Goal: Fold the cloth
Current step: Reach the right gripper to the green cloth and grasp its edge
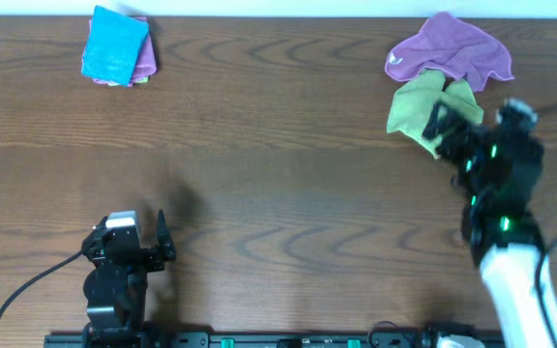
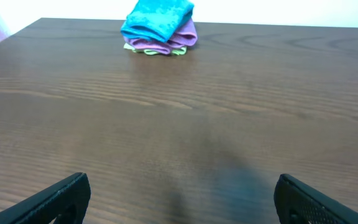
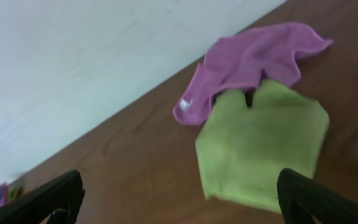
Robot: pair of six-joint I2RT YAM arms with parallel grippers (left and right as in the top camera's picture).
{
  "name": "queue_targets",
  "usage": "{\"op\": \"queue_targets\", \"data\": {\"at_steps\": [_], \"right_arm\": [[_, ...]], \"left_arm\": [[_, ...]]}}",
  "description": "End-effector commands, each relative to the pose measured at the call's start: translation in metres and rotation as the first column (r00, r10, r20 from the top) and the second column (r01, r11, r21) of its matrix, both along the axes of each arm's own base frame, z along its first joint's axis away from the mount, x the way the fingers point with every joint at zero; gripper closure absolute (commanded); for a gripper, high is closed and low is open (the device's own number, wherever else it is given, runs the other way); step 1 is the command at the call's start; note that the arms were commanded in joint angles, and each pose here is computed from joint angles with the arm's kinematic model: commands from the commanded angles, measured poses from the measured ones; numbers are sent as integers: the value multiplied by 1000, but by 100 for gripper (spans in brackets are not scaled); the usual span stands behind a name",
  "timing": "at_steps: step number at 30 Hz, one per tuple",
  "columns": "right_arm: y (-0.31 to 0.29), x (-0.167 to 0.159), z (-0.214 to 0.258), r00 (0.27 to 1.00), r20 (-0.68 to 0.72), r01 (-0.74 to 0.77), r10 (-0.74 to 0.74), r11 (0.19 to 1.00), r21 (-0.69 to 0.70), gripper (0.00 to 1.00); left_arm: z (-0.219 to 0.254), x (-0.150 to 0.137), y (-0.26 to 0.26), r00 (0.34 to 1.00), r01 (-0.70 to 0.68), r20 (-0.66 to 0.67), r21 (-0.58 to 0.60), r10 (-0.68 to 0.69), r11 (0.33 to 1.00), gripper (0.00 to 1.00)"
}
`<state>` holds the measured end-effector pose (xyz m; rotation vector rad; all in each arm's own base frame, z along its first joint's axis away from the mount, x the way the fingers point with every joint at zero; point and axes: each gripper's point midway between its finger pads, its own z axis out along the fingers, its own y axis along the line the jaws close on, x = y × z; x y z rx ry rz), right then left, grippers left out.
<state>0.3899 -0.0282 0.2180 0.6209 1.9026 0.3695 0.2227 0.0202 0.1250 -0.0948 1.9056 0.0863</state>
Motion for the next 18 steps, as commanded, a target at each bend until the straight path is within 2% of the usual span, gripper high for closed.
{"op": "queue_targets", "data": {"at_steps": [1,5,9,13,15,18], "right_arm": [[1,28,-8,997,-51,-63,63,998,13,1],[17,44,-35,976,-129,-171,177,984,54,1],[29,38,-54,953,-184,-221,238,969,110,1],[37,36,-52,943,-173,-263,284,956,133,1],[35,34,-55,943,-191,-253,274,959,127,1],[17,28,-66,946,-276,-157,172,985,76,4]], "left_arm": [[-10,-1,2,1000,-9,-21,13,9,1000,5],[-10,-1,2,1000,-9,-21,13,9,1000,5],[-10,-1,2,1000,-9,-21,13,9,1000,5],[-10,-1,2,1000,-9,-21,13,9,1000,5],[-10,-1,2,1000,-9,-21,13,9,1000,5],[-10,-1,2,1000,-9,-21,13,9,1000,5]]}}
